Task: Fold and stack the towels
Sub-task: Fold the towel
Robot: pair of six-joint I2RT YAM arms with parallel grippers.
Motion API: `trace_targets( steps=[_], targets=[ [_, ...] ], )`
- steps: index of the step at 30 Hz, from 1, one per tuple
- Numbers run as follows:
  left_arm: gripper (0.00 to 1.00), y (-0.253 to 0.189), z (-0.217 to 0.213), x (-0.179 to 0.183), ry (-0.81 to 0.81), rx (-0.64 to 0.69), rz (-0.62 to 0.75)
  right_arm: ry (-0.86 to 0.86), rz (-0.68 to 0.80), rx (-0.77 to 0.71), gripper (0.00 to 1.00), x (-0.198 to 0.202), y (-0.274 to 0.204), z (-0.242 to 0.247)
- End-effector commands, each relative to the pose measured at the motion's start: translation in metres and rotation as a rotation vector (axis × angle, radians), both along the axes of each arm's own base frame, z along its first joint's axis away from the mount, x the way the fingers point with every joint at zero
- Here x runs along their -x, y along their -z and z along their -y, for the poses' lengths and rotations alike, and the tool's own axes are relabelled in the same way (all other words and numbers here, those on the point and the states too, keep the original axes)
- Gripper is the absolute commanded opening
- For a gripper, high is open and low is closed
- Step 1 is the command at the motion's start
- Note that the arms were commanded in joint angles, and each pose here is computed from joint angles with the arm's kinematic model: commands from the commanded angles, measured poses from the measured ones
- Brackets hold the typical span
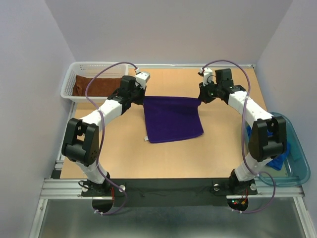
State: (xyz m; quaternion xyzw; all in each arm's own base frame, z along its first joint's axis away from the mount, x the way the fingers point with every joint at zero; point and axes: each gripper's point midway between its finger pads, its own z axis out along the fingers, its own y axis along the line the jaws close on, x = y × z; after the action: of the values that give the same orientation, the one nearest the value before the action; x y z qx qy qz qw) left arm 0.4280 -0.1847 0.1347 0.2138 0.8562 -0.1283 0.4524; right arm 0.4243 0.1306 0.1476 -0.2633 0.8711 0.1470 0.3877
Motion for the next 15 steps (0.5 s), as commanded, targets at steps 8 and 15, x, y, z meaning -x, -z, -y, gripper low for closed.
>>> trace_targets(
  steps=[8,15],
  targets=[
    [0.00,-0.020,-0.001,0.024,0.016,0.085,-0.020,0.120,0.095,0.067,0.01,-0.009,-0.016,0.027],
    [0.00,0.001,-0.013,0.074,-0.069,0.144,-0.169,0.160,0.040,0.004,0.00,0.015,-0.009,0.025]
  ],
)
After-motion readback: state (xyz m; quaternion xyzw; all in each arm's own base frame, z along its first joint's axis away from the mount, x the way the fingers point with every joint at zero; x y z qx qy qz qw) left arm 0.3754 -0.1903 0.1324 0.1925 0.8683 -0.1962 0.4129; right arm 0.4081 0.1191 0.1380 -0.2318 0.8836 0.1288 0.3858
